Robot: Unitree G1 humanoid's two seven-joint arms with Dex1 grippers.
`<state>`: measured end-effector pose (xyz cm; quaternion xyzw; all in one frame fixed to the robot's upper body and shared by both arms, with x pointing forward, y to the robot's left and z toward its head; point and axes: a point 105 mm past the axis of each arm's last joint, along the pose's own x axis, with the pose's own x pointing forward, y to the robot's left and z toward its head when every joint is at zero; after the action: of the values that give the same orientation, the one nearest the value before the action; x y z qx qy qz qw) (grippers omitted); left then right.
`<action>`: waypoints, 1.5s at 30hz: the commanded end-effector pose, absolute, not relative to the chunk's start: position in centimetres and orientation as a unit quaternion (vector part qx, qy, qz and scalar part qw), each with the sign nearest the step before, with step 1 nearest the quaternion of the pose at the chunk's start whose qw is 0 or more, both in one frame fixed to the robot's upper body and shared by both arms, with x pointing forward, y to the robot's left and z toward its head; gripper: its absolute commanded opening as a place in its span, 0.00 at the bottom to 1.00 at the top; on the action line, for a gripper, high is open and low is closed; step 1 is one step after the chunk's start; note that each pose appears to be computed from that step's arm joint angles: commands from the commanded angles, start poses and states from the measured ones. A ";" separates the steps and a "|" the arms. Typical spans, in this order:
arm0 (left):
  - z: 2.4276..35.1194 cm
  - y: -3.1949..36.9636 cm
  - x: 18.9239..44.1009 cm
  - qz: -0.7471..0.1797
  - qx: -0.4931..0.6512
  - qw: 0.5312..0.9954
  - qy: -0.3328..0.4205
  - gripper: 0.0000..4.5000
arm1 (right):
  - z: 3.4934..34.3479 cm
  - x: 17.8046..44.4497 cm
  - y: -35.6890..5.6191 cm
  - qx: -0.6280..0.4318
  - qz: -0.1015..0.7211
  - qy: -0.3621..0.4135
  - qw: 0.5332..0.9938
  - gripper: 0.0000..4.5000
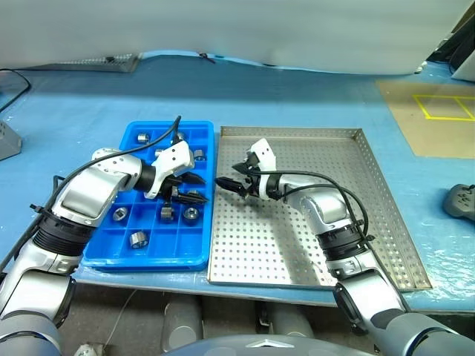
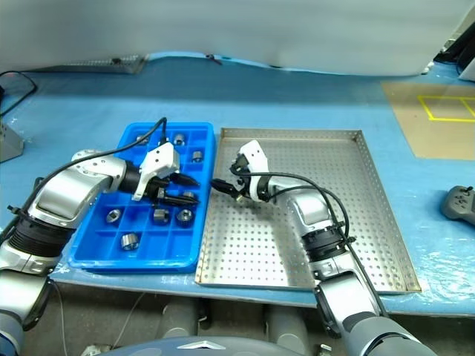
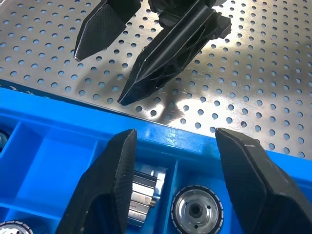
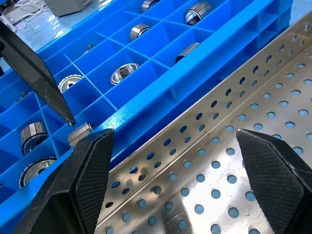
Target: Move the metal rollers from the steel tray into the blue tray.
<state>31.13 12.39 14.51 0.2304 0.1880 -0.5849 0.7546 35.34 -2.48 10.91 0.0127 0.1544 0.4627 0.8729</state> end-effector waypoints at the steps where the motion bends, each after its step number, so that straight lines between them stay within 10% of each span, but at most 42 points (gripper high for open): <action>1: 14.4 13.3 30.7 -0.587 0.264 0.741 0.190 0.59 | 11.6 35.3 -2.3 0.014 0.468 0.138 0.873 0.94; 45: 7.0 14.0 28.6 -0.610 0.361 0.642 0.292 0.59 | 11.6 35.3 -2.3 0.017 0.463 0.136 0.876 0.94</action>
<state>29.85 13.48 10.10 0.3696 0.2378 -0.5989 0.6695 35.32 -2.39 10.80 0.0150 0.1550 0.4612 0.8735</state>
